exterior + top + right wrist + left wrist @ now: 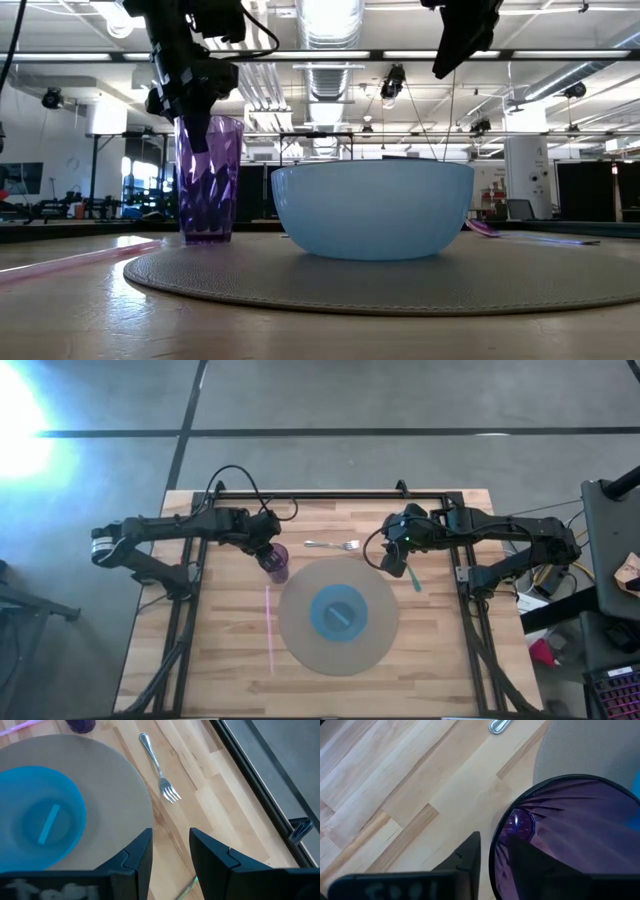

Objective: Pick & Place Utensil
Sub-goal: Put the purple spoon into the bowl

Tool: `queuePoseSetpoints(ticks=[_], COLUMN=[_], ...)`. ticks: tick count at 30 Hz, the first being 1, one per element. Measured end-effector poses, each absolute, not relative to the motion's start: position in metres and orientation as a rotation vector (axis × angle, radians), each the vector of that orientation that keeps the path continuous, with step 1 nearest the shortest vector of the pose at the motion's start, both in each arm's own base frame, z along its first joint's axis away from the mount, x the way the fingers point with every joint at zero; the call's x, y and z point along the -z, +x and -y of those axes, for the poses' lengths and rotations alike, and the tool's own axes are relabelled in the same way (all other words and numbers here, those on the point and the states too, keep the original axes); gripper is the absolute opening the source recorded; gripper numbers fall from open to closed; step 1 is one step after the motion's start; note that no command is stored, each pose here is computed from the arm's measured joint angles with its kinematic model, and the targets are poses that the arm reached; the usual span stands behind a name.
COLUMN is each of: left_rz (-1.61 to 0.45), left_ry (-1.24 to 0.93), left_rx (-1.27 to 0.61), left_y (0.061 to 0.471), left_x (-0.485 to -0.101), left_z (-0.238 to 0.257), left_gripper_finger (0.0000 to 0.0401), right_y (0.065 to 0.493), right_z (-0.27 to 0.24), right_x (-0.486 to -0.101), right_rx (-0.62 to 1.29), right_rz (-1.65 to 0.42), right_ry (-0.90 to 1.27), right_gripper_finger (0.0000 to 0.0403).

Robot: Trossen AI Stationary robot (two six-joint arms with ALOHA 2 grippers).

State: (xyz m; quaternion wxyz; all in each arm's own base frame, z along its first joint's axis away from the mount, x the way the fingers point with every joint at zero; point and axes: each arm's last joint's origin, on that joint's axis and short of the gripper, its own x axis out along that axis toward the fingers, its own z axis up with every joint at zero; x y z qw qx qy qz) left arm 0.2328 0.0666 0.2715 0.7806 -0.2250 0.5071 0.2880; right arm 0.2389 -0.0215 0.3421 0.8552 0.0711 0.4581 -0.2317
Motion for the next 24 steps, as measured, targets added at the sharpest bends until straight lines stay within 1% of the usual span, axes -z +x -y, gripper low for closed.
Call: queuePoseSetpoints(ticks=[6,11,15,24], left_rz=[-1.081,-1.057,-1.035,-1.008], left_ry=[-0.484,-0.465,-0.441,-0.393], left_rx=[-0.619,-0.604,-0.584,-0.551], left_y=[0.231,0.232,0.233,0.229], left_x=[-0.275,-0.29,-0.304,-0.343], left_z=[-0.066,-0.067,-0.068,-0.067], left_gripper_finger=[0.013,0.0154,0.016,0.0161], right_y=[0.239,0.238,0.237,0.226], right_z=[0.021,0.021,0.021,0.021], right_x=[-0.342,-0.342,-0.343,-0.351], right_rx=[0.487,0.487,0.488,0.482], right_rz=[-0.963,-0.963,-0.962,-0.935], right_ry=[0.15,0.15,0.15,0.148], right_gripper_finger=[0.0123,0.0123,0.0123,0.0123])
